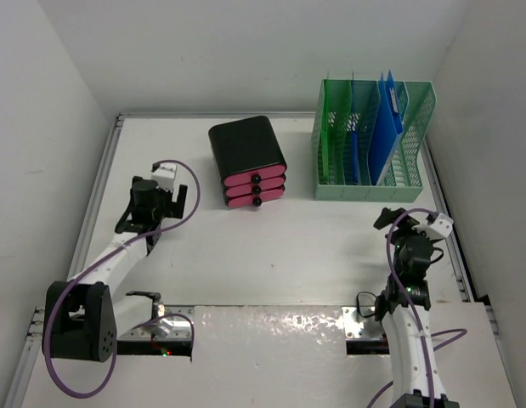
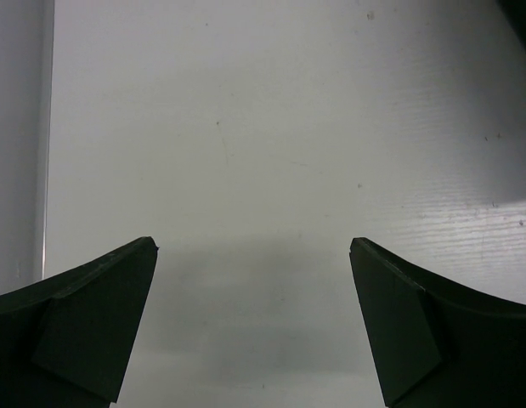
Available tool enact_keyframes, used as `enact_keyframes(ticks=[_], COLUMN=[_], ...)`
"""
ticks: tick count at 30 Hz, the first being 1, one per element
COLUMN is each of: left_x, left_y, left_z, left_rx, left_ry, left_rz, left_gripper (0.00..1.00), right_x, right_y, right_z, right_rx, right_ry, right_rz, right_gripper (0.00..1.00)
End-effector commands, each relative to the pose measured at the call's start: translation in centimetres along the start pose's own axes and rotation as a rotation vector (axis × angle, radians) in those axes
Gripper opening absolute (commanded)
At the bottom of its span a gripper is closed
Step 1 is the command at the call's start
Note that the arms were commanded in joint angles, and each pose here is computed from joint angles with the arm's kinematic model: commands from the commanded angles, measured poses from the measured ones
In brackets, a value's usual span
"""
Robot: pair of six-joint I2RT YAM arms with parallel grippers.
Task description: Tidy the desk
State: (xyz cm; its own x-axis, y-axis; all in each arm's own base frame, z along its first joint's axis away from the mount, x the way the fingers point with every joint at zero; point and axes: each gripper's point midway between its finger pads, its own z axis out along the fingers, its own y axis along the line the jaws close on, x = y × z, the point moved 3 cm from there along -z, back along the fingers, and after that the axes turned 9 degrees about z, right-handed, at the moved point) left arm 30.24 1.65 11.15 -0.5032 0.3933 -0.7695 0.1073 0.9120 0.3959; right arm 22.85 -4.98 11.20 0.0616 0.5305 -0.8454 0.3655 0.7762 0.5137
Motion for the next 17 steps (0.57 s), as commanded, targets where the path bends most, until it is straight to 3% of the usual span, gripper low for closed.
enact_keyframes(ticks=[1,10,17], left_x=[-2.68,-2.28,-2.12], left_y=[1.58,1.29,1.08], left_z=[0.01,0.06,0.23], left_rx=[-0.059,-0.041,-0.028], left_ry=[-0.116,-0.105,-0.097], left_rz=[-0.026,-0.021,-0.019], left_gripper=[0.95,0.94,0.93], right_x=[2.84,3.17,2.84], right_y=[-2.86,-3.58,-3.10], right_z=[-0.30,-0.52,-0.47], right_rx=[0.142,0.196,0.143], right_ry=[0.049,0.075,0.046], right_rz=[0.096,0.088,0.065], right_gripper=[0.99,0.99,0.99])
